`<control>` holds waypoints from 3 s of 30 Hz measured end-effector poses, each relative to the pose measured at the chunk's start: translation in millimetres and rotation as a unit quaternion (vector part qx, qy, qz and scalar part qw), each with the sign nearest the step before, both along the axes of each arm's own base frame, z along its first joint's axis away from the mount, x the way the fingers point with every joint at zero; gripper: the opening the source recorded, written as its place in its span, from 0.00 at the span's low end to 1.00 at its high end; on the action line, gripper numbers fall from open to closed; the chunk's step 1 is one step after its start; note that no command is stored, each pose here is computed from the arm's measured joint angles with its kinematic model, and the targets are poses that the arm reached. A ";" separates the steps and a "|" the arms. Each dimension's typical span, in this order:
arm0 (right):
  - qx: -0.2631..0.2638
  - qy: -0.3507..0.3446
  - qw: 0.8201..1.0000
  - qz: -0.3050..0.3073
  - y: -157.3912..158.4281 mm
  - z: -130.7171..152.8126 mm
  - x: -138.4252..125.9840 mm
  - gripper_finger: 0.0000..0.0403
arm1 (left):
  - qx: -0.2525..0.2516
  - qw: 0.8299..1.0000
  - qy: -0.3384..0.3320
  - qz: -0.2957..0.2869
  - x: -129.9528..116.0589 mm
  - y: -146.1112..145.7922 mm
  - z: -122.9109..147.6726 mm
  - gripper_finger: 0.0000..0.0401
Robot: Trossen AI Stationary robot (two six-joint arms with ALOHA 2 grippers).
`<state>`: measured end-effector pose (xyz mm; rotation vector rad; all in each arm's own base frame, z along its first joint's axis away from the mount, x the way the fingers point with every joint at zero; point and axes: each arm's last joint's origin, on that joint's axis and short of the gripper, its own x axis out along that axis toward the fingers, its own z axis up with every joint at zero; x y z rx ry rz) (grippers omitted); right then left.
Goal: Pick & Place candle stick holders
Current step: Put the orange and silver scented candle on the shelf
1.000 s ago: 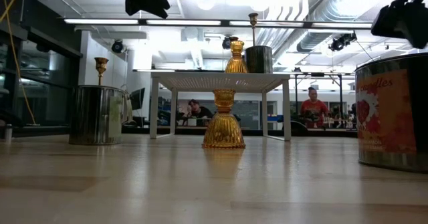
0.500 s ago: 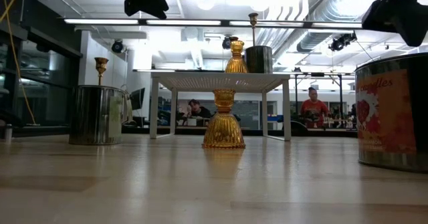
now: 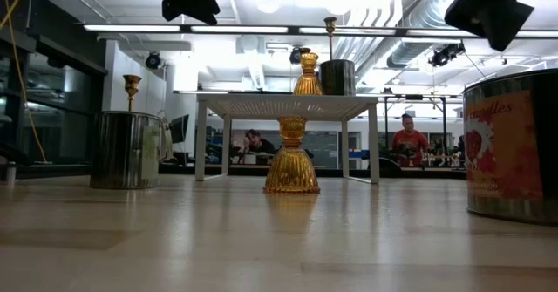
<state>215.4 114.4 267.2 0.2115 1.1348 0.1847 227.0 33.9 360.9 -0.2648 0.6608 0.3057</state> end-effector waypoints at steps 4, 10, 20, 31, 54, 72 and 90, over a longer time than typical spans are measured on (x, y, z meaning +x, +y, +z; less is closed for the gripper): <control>-0.015 0.004 1.000 -0.003 0.9 -4.7 3.1 0.70 | 0.000 1.000 0.000 0.000 0.0 0.0 0.0 0.34; -0.022 0.026 0.999 0.009 5.1 -15.3 8.8 0.72 | 0.000 1.000 0.000 0.000 0.0 0.0 0.1 0.34; -0.027 0.039 0.999 -0.013 12.7 -24.0 12.2 0.98 | 0.000 1.000 -0.001 0.000 0.1 0.0 0.1 0.34; -0.016 0.083 0.996 -0.039 32.1 -38.1 29.2 0.99 | 0.000 1.000 -0.001 0.000 0.1 0.0 0.1 0.34; -0.058 0.109 0.992 -0.012 51.9 -67.7 59.4 0.98 | 0.000 1.000 -0.001 0.000 0.1 0.0 0.3 0.34; -0.073 0.107 0.992 0.003 52.6 -73.0 61.5 0.87 | 0.000 1.000 -0.001 0.000 0.1 0.0 0.3 0.34; -0.052 0.073 0.994 0.068 14.8 -3.0 56.3 0.87 | 0.107 0.992 0.020 -0.057 0.7 1.5 1.6 0.34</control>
